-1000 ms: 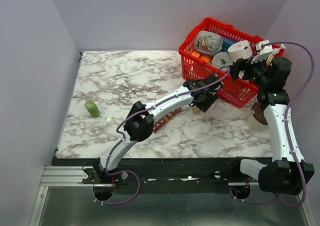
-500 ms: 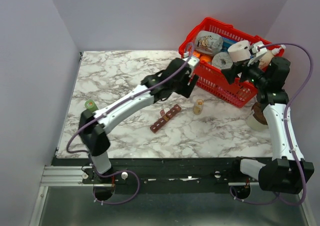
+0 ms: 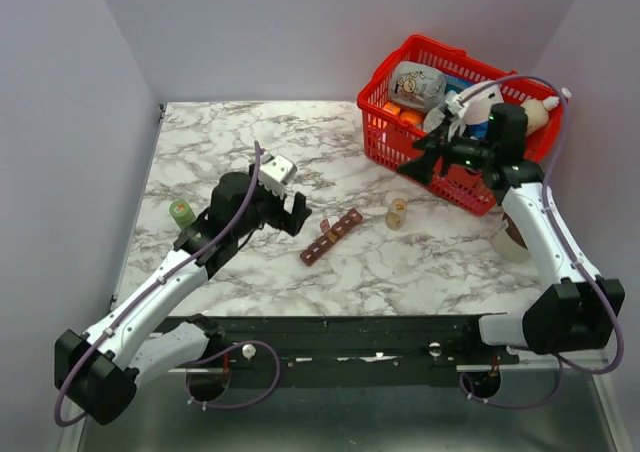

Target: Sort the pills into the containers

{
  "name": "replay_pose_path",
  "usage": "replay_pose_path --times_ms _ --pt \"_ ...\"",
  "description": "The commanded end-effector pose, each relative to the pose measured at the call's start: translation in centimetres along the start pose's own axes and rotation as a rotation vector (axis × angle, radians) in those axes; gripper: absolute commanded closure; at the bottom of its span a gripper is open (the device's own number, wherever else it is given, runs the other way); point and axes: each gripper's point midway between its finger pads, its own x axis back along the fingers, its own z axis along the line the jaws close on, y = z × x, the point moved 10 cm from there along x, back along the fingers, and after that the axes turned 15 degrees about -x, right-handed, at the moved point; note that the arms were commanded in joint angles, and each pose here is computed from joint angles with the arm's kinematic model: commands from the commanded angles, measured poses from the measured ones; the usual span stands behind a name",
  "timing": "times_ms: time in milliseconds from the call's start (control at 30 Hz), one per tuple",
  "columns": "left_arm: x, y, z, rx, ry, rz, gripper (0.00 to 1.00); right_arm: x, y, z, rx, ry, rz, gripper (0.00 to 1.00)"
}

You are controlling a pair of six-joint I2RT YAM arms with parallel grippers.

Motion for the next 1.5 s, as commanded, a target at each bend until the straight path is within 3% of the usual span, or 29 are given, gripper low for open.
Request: replay_pose_path --times_ms 0,133,233,267,367,700,1133,1467 --pt "0.6 -3.0 -3.0 -0.290 -0.194 -0.028 0.01 -3.5 -1.1 2.2 -0.044 0.155 0.178 0.10" --pt "0.1 -6.4 -5.5 -0.427 -0.250 0.042 0.01 -7.3 -3.1 2.5 -0.169 0.208 0.318 0.35" --pt "-1.0 -7.4 -6.1 -0.469 -0.273 0.075 0.01 -9.8 -3.9 3.1 -0.199 0.222 0.378 0.47" --pt "-1.4 -7.5 -6.0 -0.472 -0.257 0.086 0.01 -11.0 -4.1 3.0 -0.211 0.232 0.399 0.55" --pt "-3.0 -8.3 -6.1 -0.493 -0.269 0.173 0.02 -12.8 -5.2 2.4 -0.269 0.239 0.461 0.64" --pt "-6.9 -10.0 -6.7 -0.438 -0.295 0.413 0.11 -14.5 -6.7 1.2 -0.321 0.236 0.503 0.66" --pt "-7.4 -11.7 -7.6 -0.370 -0.243 0.515 0.16 -17.2 -8.3 1.3 -0.389 0.260 0.571 0.67" --pt "-7.9 -11.9 -7.5 -0.389 -0.188 0.587 0.31 -19.5 -9.8 1.2 -0.437 0.232 0.629 0.69"
